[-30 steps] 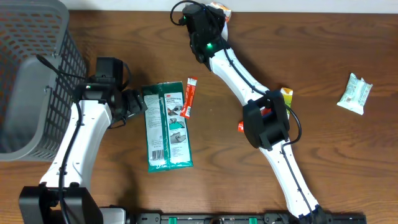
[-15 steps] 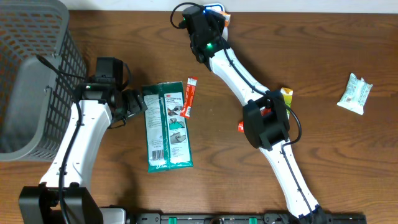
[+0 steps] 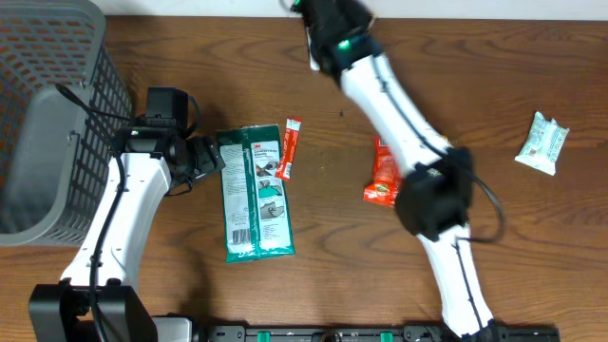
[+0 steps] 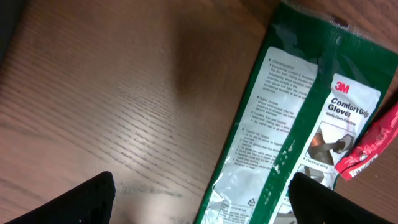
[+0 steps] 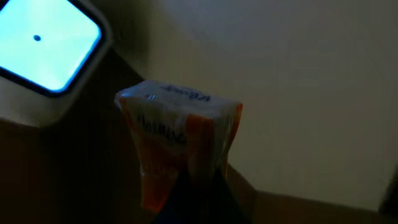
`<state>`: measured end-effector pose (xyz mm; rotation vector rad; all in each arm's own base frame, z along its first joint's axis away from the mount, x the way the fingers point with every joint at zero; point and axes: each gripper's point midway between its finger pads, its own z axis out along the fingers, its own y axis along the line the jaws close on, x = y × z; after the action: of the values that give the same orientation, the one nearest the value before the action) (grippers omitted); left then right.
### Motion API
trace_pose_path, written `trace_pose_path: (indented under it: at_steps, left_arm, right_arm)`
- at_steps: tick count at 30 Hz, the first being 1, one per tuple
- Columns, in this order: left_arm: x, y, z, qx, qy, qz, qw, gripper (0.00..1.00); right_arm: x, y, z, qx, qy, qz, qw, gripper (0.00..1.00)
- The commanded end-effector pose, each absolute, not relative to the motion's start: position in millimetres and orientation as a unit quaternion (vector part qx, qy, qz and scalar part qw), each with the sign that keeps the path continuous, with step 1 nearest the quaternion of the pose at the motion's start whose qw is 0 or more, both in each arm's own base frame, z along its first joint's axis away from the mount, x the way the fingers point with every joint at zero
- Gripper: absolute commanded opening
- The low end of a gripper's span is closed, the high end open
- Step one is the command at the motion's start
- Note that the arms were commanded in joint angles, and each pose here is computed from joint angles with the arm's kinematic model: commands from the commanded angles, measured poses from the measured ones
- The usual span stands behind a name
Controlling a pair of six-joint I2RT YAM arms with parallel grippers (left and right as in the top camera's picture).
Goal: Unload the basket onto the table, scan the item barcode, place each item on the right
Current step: 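Hold the Kleenex pack under the white scanner with the right gripper, then carry the Kleenex pack toward the table's right side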
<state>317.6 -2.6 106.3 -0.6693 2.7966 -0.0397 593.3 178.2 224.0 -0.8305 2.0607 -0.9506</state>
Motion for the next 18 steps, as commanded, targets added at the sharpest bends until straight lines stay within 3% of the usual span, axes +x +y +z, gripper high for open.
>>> trace_pose_path:
  at_steps: [1, 6, 18]
  left_arm:
    - [319.1, 0.4, 109.0, -0.228, 0.964, -0.007, 0.137, 0.9]
    - [319.1, 0.4, 109.0, -0.228, 0.964, -0.007, 0.137, 0.9]
    - [319.1, 0.4, 109.0, -0.228, 0.964, -0.007, 0.137, 0.9]
  right_arm:
    - [567.2, 146.4, 300.8, -0.224, 0.833, -0.286, 0.418, 0.01]
    - [526.2, 85.6, 296.2, -0.124, 0.913, -0.138, 0.363, 0.01]
    - [458.5, -86.1, 184.5, 0.044, 0.989, -0.061, 0.129, 0.01]
